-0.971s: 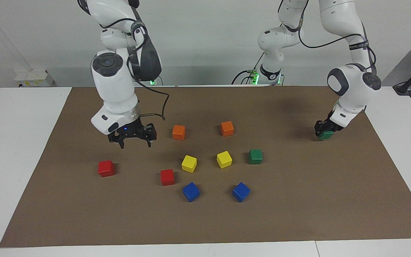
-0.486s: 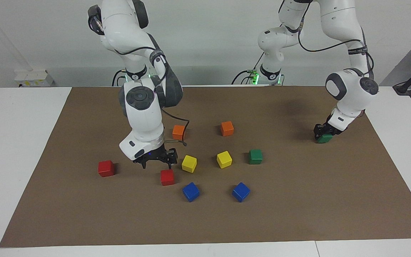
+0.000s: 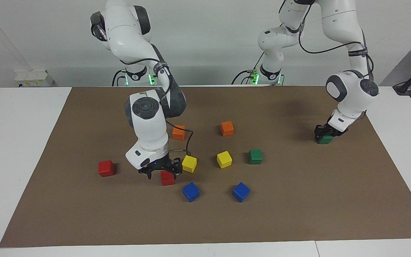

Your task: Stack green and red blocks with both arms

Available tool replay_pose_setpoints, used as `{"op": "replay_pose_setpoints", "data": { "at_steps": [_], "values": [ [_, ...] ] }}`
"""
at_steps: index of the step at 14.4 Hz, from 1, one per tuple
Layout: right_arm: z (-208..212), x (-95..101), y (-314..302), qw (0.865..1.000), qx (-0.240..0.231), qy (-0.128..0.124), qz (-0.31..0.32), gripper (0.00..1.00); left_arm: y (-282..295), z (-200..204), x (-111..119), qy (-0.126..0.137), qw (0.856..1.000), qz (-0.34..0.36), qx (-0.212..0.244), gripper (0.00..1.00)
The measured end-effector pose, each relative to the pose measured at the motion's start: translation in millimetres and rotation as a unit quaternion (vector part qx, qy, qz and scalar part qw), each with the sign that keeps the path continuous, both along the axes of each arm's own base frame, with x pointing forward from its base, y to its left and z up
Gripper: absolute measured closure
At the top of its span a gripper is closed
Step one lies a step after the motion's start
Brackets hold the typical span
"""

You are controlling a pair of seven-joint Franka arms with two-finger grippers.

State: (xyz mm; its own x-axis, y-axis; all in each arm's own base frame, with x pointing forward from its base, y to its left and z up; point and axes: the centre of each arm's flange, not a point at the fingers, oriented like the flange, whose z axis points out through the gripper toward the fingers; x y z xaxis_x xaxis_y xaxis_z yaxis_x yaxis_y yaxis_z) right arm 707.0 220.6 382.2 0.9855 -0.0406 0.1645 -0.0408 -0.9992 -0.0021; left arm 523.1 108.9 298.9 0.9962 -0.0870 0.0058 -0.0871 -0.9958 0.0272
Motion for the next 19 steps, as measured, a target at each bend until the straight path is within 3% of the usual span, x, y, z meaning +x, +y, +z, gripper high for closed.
{"op": "replay_pose_setpoints", "data": {
  "at_steps": [3, 5, 8, 10, 12, 16, 19],
  "values": [
    [-26.9, -7.1, 10.4, 1.0, 0.0, 0.002, 0.01, 0.0, -0.6, 18.7, 8.9, 0.014, 1.0, -0.011, -0.004, 0.22],
    [-42.8, -12.2, 10.9, 1.0, 0.0, 0.005, 0.012, 0.0, -7.5, 66.5, 31.0, 0.027, 0.999, -0.024, -0.009, 0.0],
    [-60.3, -18.1, 9.0, 1.0, 0.0, 0.005, 0.013, 0.0, -57.3, 148.0, 62.8, 0.019, 0.999, -0.051, -0.008, 0.0],
    [-67.6, -21.4, 8.1, 1.0, 0.001, 0.004, 0.013, 0.0, -123.7, 169.3, 72.5, 0.008, 0.999, -0.032, -0.006, 0.0],
    [-70.6, -24.1, 6.5, 1.0, 0.0, 0.007, 0.013, 0.0, -186.9, 167.2, 72.3, 0.008, 0.999, -0.037, -0.006, 0.0],
    [-79.5, -30.1, -1.3, 1.0, -0.001, 0.008, 0.014, 0.0, -248.0, 140.6, 77.9, -0.003, 0.998, -0.064, -0.015, 0.0],
    [-84.7, -33.7, -6.5, 1.0, -0.003, 0.01, 0.016, 0.11, -283.2, 104.6, 84.5, -0.009, 0.997, -0.067, -0.019, 0.0]
  ]
}}
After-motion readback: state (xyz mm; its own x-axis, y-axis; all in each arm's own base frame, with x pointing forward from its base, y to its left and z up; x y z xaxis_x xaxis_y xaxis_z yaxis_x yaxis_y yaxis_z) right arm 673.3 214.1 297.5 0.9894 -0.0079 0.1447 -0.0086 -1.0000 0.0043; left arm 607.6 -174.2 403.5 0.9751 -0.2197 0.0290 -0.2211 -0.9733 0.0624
